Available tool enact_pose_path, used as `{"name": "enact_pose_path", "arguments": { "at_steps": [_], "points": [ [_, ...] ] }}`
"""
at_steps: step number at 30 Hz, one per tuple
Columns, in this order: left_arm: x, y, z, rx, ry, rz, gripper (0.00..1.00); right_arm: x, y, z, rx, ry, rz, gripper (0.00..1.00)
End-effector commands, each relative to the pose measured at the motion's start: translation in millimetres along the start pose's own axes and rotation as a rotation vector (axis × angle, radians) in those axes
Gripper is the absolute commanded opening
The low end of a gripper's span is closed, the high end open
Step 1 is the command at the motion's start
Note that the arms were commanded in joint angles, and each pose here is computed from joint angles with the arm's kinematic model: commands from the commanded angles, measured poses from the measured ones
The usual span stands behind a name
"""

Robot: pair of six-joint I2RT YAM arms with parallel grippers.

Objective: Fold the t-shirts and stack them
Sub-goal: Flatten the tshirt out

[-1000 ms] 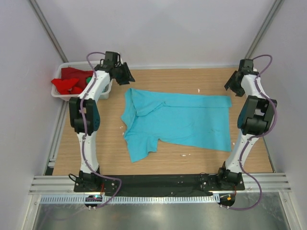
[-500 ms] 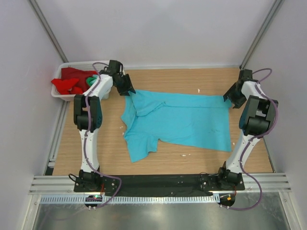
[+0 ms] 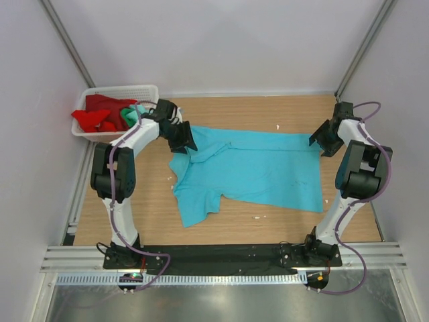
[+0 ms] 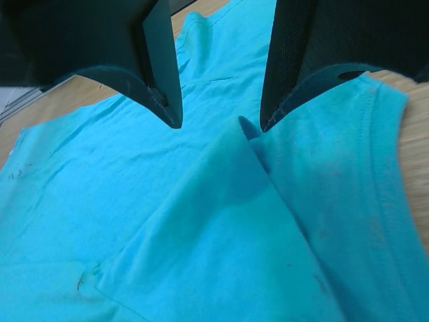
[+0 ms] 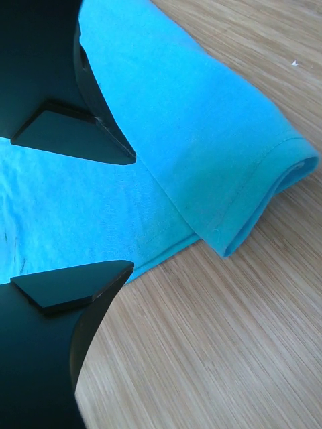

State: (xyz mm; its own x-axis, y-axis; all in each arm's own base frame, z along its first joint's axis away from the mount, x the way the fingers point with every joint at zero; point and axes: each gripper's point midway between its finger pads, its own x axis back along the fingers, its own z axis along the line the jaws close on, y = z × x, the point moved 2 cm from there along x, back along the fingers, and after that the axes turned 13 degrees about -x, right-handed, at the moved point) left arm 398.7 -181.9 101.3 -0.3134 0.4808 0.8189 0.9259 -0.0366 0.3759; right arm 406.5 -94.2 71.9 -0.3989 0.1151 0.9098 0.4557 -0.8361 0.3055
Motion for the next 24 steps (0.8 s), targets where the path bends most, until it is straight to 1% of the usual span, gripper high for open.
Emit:
{"name": "enact_pose_path", "arguments": {
  "at_steps": [1,5,8,14,17,21,24],
  "points": [
    [-5.6,3.8,-19.7,-0.089,-0.082,-0.032,0.51,21.1,7.5,12.4,0.012,0.075,-0.037,0.65],
    [-10.3,-1.8,-18.8,-0.100,-0.053,-0.011,0.49,26.5,11.3,14.6,0.024,0.081,-0.049,0.65],
    [-10.3,-2.7,-14.8,-0.119,-0.028,-0.008,0.51,27.0,12.5,16.9,0.026,0.091,-0.050,0.65],
    [-6.5,-10.7,-8.0,-0.146,0.025,0.010,0.52,25.3,7.8,15.1,0.022,0.093,-0.037,0.65],
    [-2.1,-13.4,-5.8,-0.165,0.048,0.003,0.54,25.0,7.3,14.2,0.025,0.090,-0.036,0.64],
    [-6.1,-20.6,-6.8,-0.162,0.021,0.013,0.56,25.8,7.3,14.1,0.027,0.091,-0.037,0.65],
    [-12.3,-21.8,-10.4,-0.163,-0.021,0.015,0.54,25.5,7.0,14.0,0.030,0.092,-0.036,0.64]
  ]
}}
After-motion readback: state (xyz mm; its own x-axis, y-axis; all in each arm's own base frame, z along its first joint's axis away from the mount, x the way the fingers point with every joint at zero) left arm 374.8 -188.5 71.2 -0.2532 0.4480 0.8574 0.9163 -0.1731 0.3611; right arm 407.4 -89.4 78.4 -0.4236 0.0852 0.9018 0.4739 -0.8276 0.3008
